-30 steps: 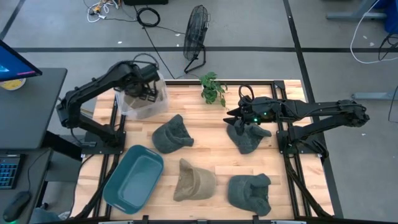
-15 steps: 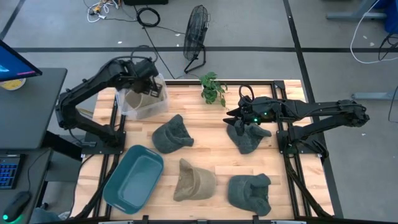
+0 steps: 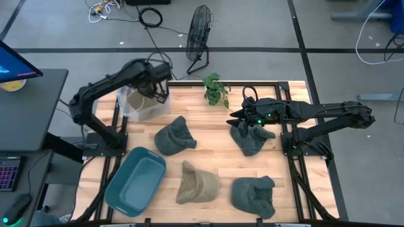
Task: Pick & Place hat
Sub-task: Put the top brown cap into the transparent bin
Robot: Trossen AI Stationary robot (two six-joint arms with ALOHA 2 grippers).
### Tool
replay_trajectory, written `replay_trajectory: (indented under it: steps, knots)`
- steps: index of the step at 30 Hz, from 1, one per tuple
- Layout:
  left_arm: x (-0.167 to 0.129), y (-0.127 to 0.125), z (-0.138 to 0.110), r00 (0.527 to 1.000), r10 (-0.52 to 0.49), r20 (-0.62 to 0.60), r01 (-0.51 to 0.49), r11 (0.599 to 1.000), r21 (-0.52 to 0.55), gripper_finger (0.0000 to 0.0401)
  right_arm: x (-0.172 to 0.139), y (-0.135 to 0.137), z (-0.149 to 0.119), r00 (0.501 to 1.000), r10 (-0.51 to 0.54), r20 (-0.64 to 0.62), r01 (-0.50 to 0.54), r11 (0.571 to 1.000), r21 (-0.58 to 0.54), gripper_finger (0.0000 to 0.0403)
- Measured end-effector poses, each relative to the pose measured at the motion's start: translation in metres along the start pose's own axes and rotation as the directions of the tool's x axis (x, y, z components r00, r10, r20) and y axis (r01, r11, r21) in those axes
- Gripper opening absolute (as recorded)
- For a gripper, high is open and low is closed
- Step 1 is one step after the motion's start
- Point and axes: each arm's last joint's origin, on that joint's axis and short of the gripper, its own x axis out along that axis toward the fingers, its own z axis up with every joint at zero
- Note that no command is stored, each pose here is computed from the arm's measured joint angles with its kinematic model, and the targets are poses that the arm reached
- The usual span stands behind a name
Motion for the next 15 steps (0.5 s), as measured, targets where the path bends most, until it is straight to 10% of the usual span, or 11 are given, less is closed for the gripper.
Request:
replay_trajectory:
  steps: [8, 15]
  knots:
    - [0.013, 0.023, 0.013, 0.999, 0.015, -0.041, -0.017, 0.999, -0.048, 0.0001, 0.0, 0.0, -0.001, 1.0, -0.003, -0.005, 0.003, 1.0, -0.001, 0.0217]
    - [0.052, 0.025, -0.024, 0.998, 0.019, -0.055, -0.022, 0.999, -0.047, 0.0001, 0.0, -0.001, -0.001, 1.0, -0.008, -0.013, 0.008, 1.0, -0.003, 0.0217]
